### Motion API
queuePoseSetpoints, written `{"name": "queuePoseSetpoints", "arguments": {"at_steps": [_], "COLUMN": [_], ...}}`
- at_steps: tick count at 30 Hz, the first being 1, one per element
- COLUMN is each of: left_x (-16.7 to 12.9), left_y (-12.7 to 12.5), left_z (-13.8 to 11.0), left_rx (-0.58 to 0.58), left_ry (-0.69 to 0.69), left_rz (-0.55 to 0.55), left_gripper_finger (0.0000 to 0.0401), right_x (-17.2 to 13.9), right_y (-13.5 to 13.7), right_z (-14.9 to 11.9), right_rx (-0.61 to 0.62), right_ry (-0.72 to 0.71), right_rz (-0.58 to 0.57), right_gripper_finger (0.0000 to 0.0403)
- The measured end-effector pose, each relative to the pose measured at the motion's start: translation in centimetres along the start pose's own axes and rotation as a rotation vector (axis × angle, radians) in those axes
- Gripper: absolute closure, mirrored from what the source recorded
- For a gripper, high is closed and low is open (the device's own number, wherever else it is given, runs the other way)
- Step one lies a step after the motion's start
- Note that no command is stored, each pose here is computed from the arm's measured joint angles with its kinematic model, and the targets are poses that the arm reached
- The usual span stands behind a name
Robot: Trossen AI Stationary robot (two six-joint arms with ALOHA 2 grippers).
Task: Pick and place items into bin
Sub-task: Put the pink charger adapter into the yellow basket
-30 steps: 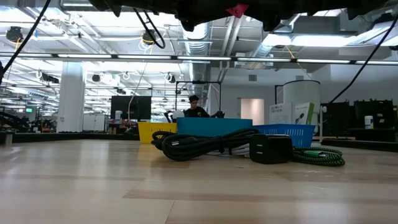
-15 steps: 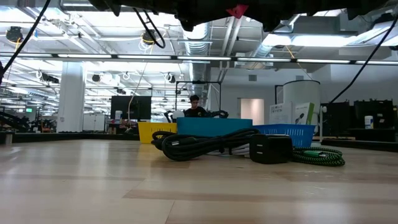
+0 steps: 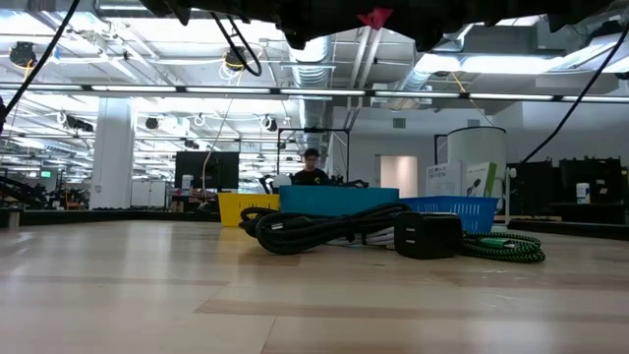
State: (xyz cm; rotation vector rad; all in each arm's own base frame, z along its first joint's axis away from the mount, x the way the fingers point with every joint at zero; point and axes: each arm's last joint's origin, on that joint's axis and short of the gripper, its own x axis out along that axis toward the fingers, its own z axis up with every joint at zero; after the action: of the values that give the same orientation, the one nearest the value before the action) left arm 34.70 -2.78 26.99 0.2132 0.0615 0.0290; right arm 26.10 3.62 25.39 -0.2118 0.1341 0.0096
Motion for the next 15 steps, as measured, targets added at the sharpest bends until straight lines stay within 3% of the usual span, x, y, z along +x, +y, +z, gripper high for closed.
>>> {"name": "queuePoseSetpoints", "arguments": {"at_steps": [8,15], "left_x": [0.00,0.02], "left_y": [0.00,0.10], "left_z": [-0.01,0.16], "left_rx": [0.000,-0.002], "left_ry": [0.003,-0.010], "left_rz": [0.000,0.008], "left_gripper_finger": [0.0270,0.0270], "right_x": [-0.16,-0.63], "right_y": [-0.05,-0.20], "right_z": [0.15,0.38], "right_rx": [0.000,-0.001], "right_ry": [-0.006,0.002], "right_rz": [-0.001,-0.005], "right_gripper_finger": [0.0194,0.0163]}}
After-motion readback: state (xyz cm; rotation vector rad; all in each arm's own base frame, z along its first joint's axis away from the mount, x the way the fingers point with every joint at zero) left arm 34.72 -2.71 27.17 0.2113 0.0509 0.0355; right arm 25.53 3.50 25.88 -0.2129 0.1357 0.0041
